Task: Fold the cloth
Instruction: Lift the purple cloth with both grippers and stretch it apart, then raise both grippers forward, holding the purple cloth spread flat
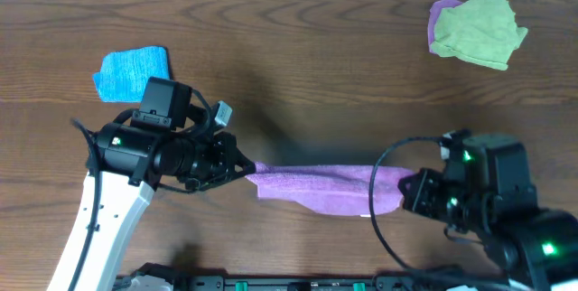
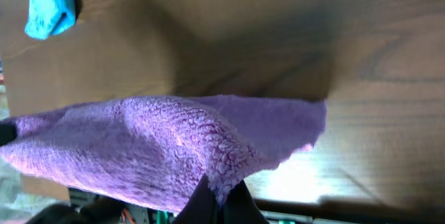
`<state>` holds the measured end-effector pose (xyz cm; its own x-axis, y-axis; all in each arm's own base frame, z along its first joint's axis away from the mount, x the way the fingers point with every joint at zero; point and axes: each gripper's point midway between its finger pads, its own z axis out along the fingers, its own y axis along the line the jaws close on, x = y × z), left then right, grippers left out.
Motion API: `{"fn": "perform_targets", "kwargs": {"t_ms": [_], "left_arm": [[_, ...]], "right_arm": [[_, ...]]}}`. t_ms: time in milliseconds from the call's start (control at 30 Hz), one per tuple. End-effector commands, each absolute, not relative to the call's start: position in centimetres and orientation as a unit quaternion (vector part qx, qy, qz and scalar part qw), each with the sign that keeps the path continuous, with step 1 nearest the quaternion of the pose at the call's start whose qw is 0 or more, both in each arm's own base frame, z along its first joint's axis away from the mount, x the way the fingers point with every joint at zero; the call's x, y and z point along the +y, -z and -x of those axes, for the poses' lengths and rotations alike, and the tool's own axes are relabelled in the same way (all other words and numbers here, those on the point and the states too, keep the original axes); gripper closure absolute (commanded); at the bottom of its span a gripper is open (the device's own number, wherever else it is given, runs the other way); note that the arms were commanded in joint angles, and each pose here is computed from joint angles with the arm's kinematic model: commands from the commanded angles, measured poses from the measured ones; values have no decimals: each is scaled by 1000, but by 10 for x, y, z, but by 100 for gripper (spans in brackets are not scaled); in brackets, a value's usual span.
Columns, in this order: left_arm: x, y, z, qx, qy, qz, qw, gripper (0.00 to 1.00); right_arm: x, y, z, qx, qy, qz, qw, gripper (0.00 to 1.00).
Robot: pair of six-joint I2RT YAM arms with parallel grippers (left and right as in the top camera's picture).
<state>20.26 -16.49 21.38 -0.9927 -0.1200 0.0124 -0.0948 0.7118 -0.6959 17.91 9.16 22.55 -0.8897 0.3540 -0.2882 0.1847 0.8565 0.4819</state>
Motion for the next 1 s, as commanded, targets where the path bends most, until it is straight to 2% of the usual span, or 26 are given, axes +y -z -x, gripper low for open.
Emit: {"fn": "perform_targets", "kwargs": {"t_ms": [0, 567, 967], "left_arm": [[-163, -210, -210, 927, 367, 70, 23, 94], [-172, -176, -275, 930, 358, 69, 57, 94], [-178, -154, -333, 926, 351, 57, 124, 94]], "right_arm": [[93, -227, -193, 946, -220, -141, 194, 99], [94, -209, -264, 949, -176, -124, 232, 99], [103, -187, -321, 948, -157, -91, 261, 99]]}}
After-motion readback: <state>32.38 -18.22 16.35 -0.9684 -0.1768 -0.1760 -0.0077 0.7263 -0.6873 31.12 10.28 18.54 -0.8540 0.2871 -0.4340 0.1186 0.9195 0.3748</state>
